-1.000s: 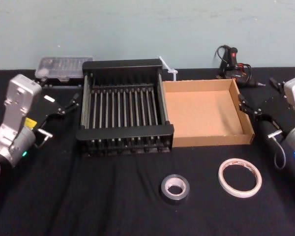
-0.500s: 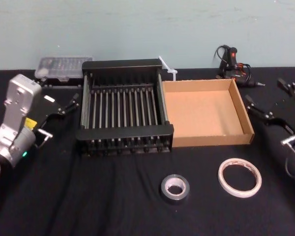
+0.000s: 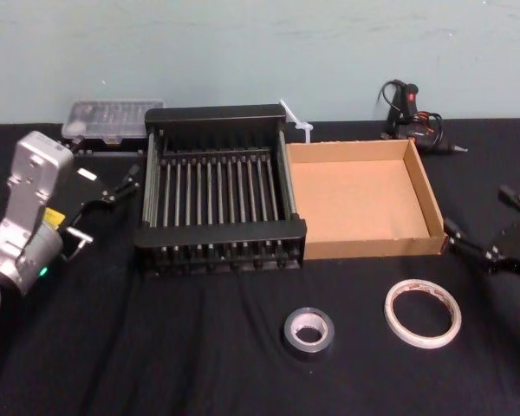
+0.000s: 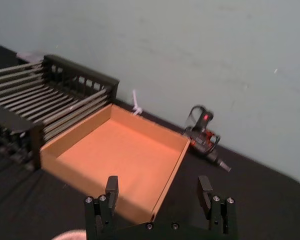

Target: Pick up the white tape and place it into the black box , Pick up the silver tape and place it into the brown box.

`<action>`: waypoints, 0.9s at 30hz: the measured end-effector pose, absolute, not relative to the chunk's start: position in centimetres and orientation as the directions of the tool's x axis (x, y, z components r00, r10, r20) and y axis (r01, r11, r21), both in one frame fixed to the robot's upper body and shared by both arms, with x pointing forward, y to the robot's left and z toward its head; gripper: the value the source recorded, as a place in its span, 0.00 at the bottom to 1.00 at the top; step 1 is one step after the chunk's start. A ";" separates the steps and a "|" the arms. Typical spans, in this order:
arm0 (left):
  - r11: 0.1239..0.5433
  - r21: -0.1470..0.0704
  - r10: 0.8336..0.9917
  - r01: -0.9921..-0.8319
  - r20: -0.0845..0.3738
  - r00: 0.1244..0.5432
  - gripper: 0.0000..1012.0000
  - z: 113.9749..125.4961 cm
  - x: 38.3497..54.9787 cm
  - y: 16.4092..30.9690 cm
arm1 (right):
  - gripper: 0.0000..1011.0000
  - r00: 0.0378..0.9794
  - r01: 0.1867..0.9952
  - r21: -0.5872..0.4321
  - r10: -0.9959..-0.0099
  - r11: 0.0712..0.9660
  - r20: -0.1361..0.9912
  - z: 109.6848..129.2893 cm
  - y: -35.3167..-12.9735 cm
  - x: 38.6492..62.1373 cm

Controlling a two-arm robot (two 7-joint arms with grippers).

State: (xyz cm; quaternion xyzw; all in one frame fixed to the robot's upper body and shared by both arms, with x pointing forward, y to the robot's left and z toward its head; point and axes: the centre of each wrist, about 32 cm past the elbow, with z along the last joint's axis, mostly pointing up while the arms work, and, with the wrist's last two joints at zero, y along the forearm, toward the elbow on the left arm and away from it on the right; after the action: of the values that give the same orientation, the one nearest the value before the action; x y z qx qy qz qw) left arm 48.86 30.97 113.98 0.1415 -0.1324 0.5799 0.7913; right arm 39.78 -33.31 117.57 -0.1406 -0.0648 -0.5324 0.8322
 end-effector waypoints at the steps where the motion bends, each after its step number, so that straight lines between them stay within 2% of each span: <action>1: 0.287 0.070 0.880 -0.955 0.374 0.292 0.99 114.0 48.9 31.0 | 0.99 0.429 0.902 -0.175 -0.867 0.395 0.252 117.6 -33.3 39.5; 10: 0.287 0.070 0.880 -0.955 0.374 0.292 0.99 114.0 48.9 31.0 | 0.99 0.465 0.870 -0.277 -0.865 0.407 0.189 117.1 -33.5 37.9; 27: 0.287 0.070 0.880 -0.955 0.374 0.292 0.99 114.0 48.9 31.0 | 0.99 0.489 0.823 -0.384 -0.866 0.419 0.103 115.4 -33.5 38.2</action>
State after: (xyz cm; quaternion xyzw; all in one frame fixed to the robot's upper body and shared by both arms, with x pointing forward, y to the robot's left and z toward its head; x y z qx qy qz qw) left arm 48.86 30.97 113.98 0.1415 -0.1325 0.5799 0.7913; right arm 38.23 -33.55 115.38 -0.1951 0.0554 -0.5027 0.8404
